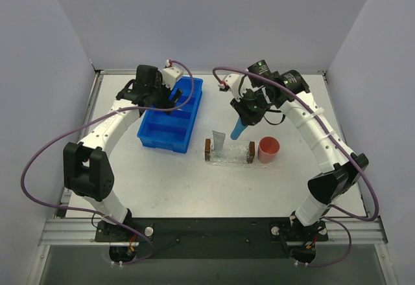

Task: Prepare toiletry sets of a toothbrush and toothpaste on the tray

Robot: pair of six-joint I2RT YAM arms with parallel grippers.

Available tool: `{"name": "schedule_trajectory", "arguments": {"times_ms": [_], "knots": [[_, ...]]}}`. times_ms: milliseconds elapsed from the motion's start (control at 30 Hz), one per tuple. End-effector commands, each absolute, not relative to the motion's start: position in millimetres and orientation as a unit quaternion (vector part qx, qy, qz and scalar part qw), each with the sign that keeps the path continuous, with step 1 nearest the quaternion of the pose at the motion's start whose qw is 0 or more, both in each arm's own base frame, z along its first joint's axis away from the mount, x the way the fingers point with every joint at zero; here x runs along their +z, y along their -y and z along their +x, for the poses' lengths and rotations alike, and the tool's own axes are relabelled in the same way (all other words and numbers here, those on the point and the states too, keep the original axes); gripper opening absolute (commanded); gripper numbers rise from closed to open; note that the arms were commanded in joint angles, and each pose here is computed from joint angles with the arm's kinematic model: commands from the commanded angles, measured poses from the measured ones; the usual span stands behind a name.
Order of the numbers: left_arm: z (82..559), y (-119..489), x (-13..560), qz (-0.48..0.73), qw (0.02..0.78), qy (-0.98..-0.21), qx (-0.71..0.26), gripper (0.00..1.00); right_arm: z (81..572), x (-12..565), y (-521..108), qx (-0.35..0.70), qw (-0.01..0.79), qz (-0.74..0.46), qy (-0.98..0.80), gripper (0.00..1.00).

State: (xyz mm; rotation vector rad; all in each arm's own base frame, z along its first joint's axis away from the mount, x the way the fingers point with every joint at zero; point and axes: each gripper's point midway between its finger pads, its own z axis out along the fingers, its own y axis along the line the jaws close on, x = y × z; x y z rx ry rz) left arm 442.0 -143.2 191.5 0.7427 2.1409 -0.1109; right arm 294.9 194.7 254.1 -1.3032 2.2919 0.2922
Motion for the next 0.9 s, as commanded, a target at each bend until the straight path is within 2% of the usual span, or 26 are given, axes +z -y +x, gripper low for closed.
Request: {"name": "schedule_trajectory", "arguments": {"times_ms": [0,867], "knots": [[455.2,141.6,219.4,0.282,0.458,-0.842,-0.041,0.87,287.4,244.8,-194.9,0.100,0.219,-0.493,-0.836,0.00],[452.5,130.7,221.6,0.273,0.463,-0.843,-0.032,0.87,294.0,207.1,-211.5,0.080,0.181,-0.505,-0.840,0.00]]}}
